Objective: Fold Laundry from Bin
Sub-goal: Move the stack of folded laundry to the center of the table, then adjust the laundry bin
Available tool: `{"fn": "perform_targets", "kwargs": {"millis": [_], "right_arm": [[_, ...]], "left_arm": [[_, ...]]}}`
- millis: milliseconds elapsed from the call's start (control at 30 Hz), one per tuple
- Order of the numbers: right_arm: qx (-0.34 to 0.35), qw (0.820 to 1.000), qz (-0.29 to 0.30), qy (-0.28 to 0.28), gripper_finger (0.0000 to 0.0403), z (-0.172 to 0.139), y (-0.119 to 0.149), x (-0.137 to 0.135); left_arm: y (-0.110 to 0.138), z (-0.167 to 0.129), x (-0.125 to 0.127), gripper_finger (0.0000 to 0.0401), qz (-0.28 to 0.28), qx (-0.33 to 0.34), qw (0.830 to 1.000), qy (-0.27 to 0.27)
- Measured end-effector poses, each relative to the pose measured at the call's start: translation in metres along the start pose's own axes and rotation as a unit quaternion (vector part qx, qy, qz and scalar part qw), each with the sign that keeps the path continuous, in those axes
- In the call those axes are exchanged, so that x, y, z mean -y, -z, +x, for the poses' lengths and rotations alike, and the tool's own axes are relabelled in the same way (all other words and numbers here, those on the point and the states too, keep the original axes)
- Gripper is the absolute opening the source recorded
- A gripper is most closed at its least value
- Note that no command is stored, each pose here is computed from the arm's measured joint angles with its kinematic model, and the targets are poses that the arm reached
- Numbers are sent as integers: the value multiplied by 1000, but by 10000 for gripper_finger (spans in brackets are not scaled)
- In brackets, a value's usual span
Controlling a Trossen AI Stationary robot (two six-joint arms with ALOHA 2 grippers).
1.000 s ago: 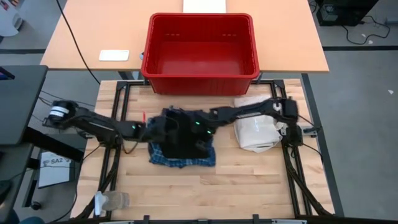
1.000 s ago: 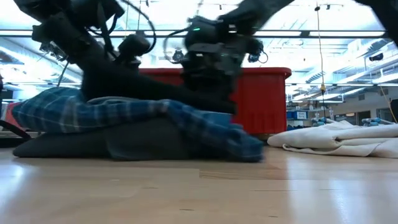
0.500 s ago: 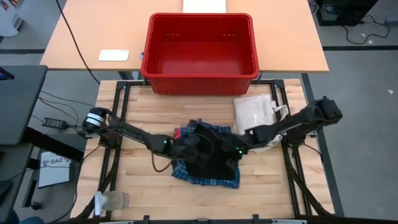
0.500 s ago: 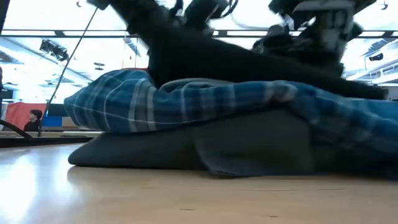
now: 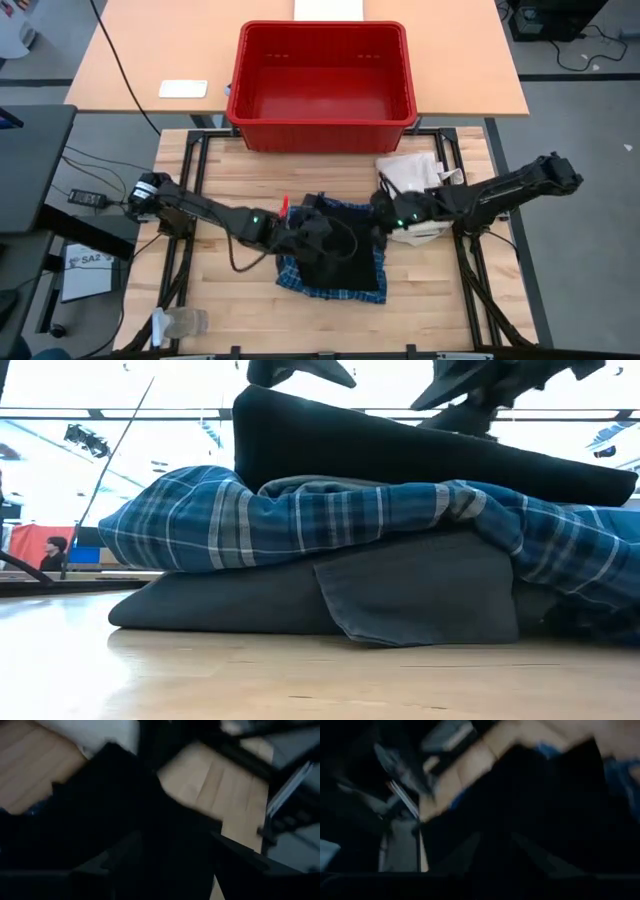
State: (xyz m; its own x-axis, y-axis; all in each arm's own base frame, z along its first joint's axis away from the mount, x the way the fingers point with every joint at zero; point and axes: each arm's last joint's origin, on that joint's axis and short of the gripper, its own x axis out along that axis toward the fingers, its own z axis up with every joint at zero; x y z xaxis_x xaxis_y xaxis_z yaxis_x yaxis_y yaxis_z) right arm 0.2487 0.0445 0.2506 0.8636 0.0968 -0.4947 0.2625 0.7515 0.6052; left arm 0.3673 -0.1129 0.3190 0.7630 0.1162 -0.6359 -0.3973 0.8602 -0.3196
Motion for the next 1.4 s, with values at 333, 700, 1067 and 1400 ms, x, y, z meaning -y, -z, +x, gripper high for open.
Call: {"fn": "perform_targets", "kwargs": {"millis": [333,700,1067,1400], "right_arm": [[-6,991,39,-127,18,55,4,70],[-45,986,78,-138,10,80,16,102],[50,966,65,-244,10,27,-21,61],[155,970,11,-187,8,-19,-71,60]], "left_arm": [[97,32,-2,231,41,-93,995,-20],[134,38,-7,230,-20,-94,995,-7],[65,-7,19,204,49,-53,997,27],[-23,-38,-63,186,71,-53,990,-110]]}}
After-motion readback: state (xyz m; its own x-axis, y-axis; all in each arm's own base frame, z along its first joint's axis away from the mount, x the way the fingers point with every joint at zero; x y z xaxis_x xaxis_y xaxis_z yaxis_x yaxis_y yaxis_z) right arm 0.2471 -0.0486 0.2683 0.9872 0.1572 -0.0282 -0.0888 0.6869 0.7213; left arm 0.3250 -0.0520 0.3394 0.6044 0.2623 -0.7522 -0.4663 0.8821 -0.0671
